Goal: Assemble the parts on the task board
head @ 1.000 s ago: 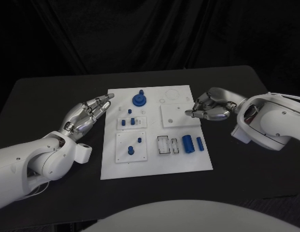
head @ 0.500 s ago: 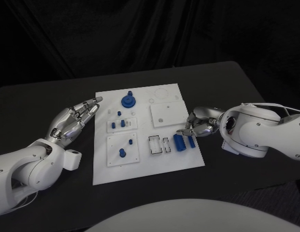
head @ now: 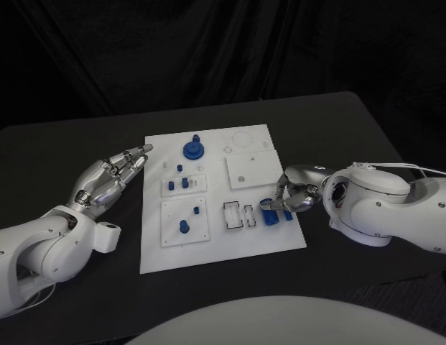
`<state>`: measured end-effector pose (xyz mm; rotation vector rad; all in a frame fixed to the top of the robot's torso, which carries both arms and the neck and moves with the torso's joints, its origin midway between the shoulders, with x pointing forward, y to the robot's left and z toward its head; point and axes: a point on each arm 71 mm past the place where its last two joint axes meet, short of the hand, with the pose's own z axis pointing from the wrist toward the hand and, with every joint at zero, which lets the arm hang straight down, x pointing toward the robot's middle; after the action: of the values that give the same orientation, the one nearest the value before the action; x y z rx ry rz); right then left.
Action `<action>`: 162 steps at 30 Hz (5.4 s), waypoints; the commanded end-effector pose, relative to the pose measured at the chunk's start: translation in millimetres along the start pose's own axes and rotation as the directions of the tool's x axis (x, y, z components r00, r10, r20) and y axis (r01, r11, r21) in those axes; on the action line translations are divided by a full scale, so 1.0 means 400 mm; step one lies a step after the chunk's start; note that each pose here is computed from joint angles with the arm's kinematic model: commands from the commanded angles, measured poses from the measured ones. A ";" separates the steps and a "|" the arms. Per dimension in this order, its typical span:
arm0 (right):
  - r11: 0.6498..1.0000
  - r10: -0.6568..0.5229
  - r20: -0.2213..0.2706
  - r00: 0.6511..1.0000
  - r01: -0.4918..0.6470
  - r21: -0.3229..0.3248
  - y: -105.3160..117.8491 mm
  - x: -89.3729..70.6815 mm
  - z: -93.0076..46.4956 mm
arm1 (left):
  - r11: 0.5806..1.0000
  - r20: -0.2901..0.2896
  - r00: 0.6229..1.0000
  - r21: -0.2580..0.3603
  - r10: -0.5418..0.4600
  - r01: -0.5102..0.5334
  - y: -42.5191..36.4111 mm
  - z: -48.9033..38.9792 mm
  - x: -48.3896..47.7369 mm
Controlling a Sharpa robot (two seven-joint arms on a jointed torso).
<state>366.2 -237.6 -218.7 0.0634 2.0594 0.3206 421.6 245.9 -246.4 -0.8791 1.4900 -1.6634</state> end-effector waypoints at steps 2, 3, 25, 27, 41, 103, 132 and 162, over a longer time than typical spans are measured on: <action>0.998 -0.044 0.026 0.999 0.043 0.038 -0.001 -0.001 0.000 | 0.981 -0.030 1.000 0.196 -0.010 0.016 -0.036 0.000 0.008; 0.998 -0.047 0.023 0.999 0.046 0.040 -0.001 0.000 0.001 | 0.981 -0.031 0.999 0.195 -0.011 0.017 -0.036 0.001 0.009; 0.994 -0.095 -0.046 0.994 0.097 0.046 0.002 0.024 0.021 | 0.985 -0.049 0.998 0.171 -0.026 0.034 -0.031 0.001 0.011; 0.995 -0.093 -0.043 0.995 0.095 0.040 0.003 0.025 0.023 | 0.985 -0.052 0.998 0.169 -0.028 0.036 -0.030 0.002 0.011; 0.999 -0.054 -0.044 0.998 0.054 0.006 0.011 0.038 0.044 | 0.986 -0.068 0.997 0.158 -0.040 0.050 -0.027 0.004 0.014; 0.898 0.429 -0.126 0.894 -0.437 -0.046 0.099 0.069 0.054 | 0.991 -0.090 0.994 0.120 -0.056 0.067 -0.014 0.011 0.015; 0.925 0.373 -0.178 0.911 -0.380 -0.002 0.096 0.087 0.067 | 0.992 -0.092 0.994 0.103 -0.059 0.068 -0.011 0.008 0.010; 0.924 0.360 -0.109 0.926 -0.370 -0.094 0.110 0.070 0.062 | 0.994 -0.099 0.993 0.084 -0.064 0.073 -0.005 0.009 0.009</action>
<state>370.2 -186.0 -244.7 0.3848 2.1416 0.6687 424.5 241.8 -249.8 -0.8734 1.5345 -1.7564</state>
